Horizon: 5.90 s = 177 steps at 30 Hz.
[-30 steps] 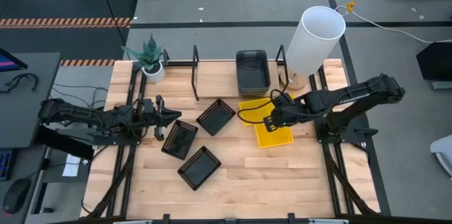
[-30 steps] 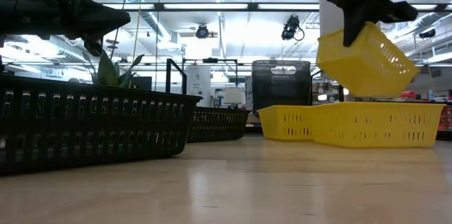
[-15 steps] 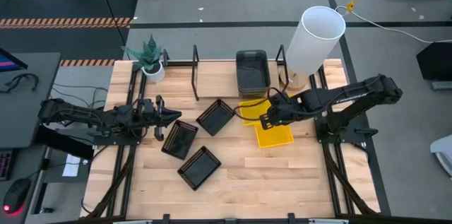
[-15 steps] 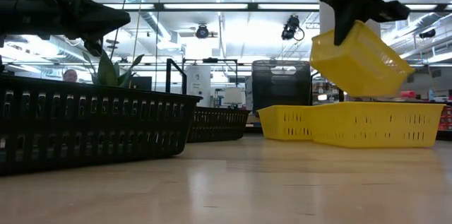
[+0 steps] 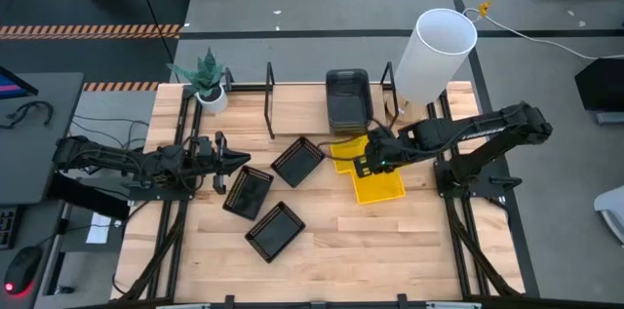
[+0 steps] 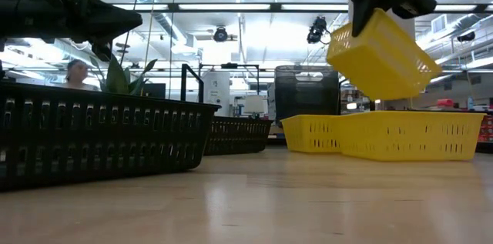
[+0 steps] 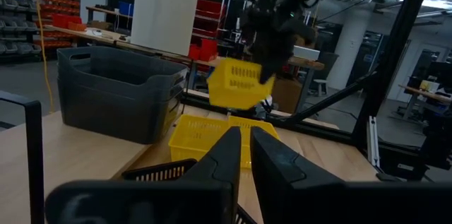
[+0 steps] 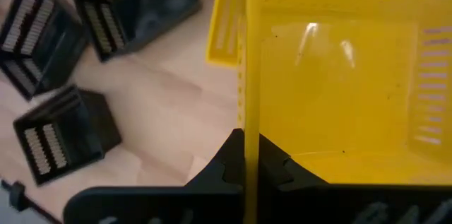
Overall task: Stack baskets on shelf by color
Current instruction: Stack the left yellow bin on the bottom right yellow bin, then stack the top yellow bin on the bottom yellow bins
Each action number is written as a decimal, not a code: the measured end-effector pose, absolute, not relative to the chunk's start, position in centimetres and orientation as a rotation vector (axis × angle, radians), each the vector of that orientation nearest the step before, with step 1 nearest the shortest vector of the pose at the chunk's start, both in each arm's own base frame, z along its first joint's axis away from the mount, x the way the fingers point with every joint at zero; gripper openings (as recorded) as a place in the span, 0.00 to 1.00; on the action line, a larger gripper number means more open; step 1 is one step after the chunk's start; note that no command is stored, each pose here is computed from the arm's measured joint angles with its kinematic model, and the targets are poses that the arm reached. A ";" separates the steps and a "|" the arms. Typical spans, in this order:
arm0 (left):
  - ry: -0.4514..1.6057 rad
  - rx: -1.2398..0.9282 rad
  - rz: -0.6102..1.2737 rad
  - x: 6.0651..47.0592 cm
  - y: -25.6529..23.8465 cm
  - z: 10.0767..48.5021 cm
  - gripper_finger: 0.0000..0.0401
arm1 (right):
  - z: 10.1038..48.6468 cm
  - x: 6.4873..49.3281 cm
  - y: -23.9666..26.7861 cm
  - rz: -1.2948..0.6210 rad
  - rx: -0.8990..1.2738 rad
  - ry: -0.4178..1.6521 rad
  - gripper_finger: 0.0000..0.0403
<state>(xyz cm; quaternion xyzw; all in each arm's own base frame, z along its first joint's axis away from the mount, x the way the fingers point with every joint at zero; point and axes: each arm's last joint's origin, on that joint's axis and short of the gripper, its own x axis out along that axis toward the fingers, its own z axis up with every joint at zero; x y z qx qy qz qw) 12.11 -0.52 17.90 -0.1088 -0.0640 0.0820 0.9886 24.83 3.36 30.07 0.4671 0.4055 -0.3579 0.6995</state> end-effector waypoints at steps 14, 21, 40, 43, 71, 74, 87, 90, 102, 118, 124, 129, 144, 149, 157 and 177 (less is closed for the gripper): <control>-0.129 -0.219 0.165 12.1 -0.5 17.9 0.09 | 26.6 27.0 6.6 -0.828 1.036 1.035 0.01; -0.128 -0.218 0.165 12.1 -0.5 17.9 0.10 | 26.7 26.6 8.1 -0.841 1.050 1.006 0.01; -0.127 -0.218 0.165 12.1 -0.5 17.9 0.10 | 22.5 27.9 9.2 -0.961 0.925 1.088 0.06; -0.127 -0.218 0.165 12.1 -0.5 17.9 0.09 | 22.0 28.2 9.0 -0.945 0.894 1.119 0.09; -0.128 -0.218 0.165 12.1 -0.5 17.9 0.08 | 24.5 29.1 9.2 -0.859 0.760 1.059 0.19; -0.128 -0.218 0.165 12.1 -0.5 17.9 0.09 | 24.5 28.9 9.3 -0.864 0.745 1.072 0.19; -0.128 -0.218 0.165 12.1 -0.5 17.9 0.08 | 24.4 28.4 9.3 -0.858 0.712 1.155 0.19; -0.128 -0.218 0.165 12.1 -0.5 17.9 0.08 | 24.4 28.4 9.3 -0.850 0.736 1.175 0.19; -0.128 -0.219 0.165 12.1 -0.5 17.9 0.10 | 24.2 28.4 9.7 -0.800 0.575 1.156 0.19; -0.128 -0.218 0.165 12.1 -0.5 17.9 0.10 | 24.2 28.4 9.8 -0.749 0.532 1.193 0.19; -0.128 -0.218 0.165 12.1 -0.5 17.9 0.09 | 24.2 28.4 9.7 -0.746 0.520 1.192 0.19; -0.128 -0.219 0.165 12.1 -0.5 17.9 0.08 | 24.2 28.4 9.7 -0.734 0.483 1.190 0.19; -0.128 -0.218 0.164 12.1 -0.5 17.9 0.09 | 24.2 29.3 9.0 -0.525 0.333 1.242 0.19; -0.128 -0.218 0.165 12.1 -0.5 17.9 0.08 | 24.3 29.7 8.7 -0.466 0.321 1.258 0.19; -0.128 -0.218 0.165 12.1 -0.5 17.9 0.09 | 26.4 30.5 8.9 -0.392 0.307 1.206 0.19; -0.128 -0.218 0.165 12.1 -0.5 17.9 0.09 | 27.1 31.2 9.0 -0.359 0.246 1.131 0.49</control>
